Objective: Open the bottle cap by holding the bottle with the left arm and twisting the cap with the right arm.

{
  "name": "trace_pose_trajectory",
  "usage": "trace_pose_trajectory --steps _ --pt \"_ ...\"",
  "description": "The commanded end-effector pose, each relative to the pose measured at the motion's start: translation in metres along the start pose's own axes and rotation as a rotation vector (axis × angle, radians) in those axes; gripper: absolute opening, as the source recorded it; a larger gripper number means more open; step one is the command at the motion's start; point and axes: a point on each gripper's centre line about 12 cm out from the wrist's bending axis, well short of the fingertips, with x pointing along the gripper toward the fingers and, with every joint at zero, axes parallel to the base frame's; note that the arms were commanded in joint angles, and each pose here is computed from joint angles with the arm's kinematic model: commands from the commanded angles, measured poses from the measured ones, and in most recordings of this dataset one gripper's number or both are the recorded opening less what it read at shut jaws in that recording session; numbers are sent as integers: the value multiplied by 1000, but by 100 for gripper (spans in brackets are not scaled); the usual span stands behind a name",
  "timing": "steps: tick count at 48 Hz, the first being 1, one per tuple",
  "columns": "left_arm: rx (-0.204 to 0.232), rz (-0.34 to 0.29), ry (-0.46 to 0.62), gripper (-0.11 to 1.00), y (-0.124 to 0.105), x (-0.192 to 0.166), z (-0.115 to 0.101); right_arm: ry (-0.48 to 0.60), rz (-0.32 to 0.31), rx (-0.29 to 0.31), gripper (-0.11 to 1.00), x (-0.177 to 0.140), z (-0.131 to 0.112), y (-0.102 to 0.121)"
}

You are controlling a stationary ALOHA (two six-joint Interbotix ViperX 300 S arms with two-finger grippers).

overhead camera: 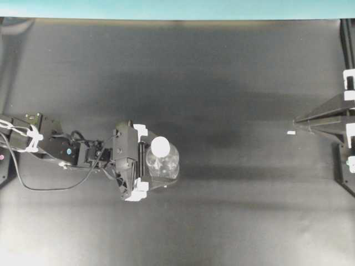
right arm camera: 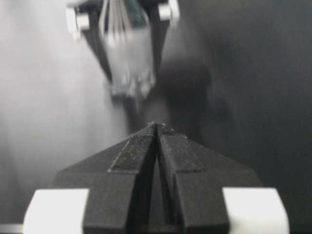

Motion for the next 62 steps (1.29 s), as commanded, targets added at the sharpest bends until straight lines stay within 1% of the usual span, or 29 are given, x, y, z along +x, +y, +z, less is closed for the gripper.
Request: trace_pose_trajectory --steps 1,6,10,13,16,19,22,25,27,32,34,36,40,44,46,49,52,57,62 --pt "8 -10 -7 84 -3 1 1 78 3 17 1 5 11 4" --pt "11 -10 -2 82 -3 0 -1 166 12 26 1 13 25 9" --pt "10 -11 0 82 -3 0 -4 209 9 30 1 21 41 12" --pt "10 -12 -6 82 -3 -1 -5 249 6 43 1 29 54 15" --pt "10 -13 -16 82 -3 -2 -5 308 -6 81 2 38 67 17" --pt "10 -16 -21 82 -4 -3 -5 369 -24 133 8 49 74 19" --pt "11 -17 -26 82 -4 -2 -4 416 -45 187 16 59 81 19" --pt "10 -19 -26 82 -5 -2 -4 450 -62 233 29 69 86 20" --pt "10 -19 -26 82 -5 -2 -4 463 -73 262 41 76 91 21" --pt "4 -20 -30 82 -5 -2 -3 474 -77 310 70 91 102 25" --pt "4 -22 -31 82 -6 -2 -3 483 -72 335 78 95 106 27" --pt "1 -22 -33 82 -6 -1 -2 496 -68 362 81 101 110 29" --pt "3 -24 -34 82 -7 -1 -2 538 -57 424 80 113 117 35" --pt "2 -25 -34 82 -7 -1 -2 583 -51 498 78 132 125 41" --pt "3 -26 -36 82 -8 -1 -1 594 -52 522 78 140 131 42" --pt "3 -26 -34 82 -7 -1 -2 613 -58 540 78 150 139 45" --pt "3 -26 -34 82 -7 -1 -2 639 -63 539 77 164 144 49" --pt "3 -26 -34 82 -7 -2 -2 671 -70 535 77 183 148 51" --pt "3 -27 -34 82 -9 -1 -2 695 -85 553 77 200 151 52"
